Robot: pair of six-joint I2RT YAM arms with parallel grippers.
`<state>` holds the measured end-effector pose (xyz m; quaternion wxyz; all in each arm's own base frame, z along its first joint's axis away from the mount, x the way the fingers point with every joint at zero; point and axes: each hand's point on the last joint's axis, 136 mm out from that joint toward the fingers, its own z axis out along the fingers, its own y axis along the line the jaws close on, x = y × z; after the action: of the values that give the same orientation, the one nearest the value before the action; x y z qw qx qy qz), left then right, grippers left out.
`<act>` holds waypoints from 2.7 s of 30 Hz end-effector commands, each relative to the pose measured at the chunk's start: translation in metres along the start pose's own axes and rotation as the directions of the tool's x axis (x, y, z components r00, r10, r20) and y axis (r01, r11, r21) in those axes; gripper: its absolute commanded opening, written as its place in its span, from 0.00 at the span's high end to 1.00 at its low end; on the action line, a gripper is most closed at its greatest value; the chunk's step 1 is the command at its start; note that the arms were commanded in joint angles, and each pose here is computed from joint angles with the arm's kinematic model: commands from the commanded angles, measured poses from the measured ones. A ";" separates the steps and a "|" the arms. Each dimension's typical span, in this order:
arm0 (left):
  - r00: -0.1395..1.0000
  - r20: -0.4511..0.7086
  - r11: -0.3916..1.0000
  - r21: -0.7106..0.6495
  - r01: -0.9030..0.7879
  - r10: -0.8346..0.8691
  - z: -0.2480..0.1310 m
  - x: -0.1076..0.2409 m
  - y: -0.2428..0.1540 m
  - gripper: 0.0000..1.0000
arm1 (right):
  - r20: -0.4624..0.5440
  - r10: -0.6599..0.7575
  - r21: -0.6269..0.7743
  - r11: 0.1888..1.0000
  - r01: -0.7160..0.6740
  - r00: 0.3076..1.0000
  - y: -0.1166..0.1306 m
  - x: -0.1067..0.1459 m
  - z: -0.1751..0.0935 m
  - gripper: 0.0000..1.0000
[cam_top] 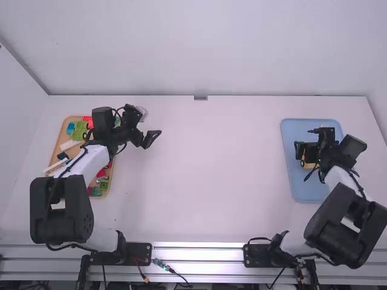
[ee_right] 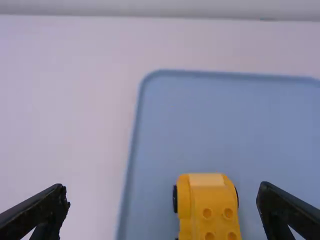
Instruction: Assemble lego blocks to make yellow taxi
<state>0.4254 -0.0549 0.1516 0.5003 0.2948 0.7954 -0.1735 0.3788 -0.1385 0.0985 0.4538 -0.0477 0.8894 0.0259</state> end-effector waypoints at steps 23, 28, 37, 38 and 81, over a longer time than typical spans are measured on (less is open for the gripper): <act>0.933 -0.002 0.797 -0.519 0.308 -0.361 -0.063 0.004 0.009 0.13 | 0.095 0.048 0.142 0.988 -0.061 0.994 0.101 -0.052 -0.056 0.13; 0.933 -0.002 0.766 -0.571 0.295 -0.361 -0.079 0.021 0.005 0.20 | 0.099 0.085 0.124 0.987 -0.097 0.991 0.124 -0.034 -0.062 0.21; 0.933 -0.002 0.766 -0.571 0.295 -0.361 -0.097 0.053 -0.021 0.38 | 0.095 0.053 0.073 0.995 -0.060 0.994 0.149 0.012 -0.073 0.40; 0.933 -0.002 0.766 -0.571 0.295 -0.361 -0.099 0.059 -0.025 0.41 | 0.095 0.053 0.073 0.995 -0.060 0.994 0.150 0.020 -0.074 0.43; 0.951 0.256 0.766 -0.571 0.295 -0.176 -0.138 0.107 -0.072 1.00 | 0.465 0.013 0.075 0.996 -0.054 0.885 0.155 0.036 -0.117 1.00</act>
<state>0.2489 -0.0007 0.1167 0.6132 0.0009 0.7899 -0.0014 0.2471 0.0034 0.1420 0.6542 -0.0076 0.7563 0.0065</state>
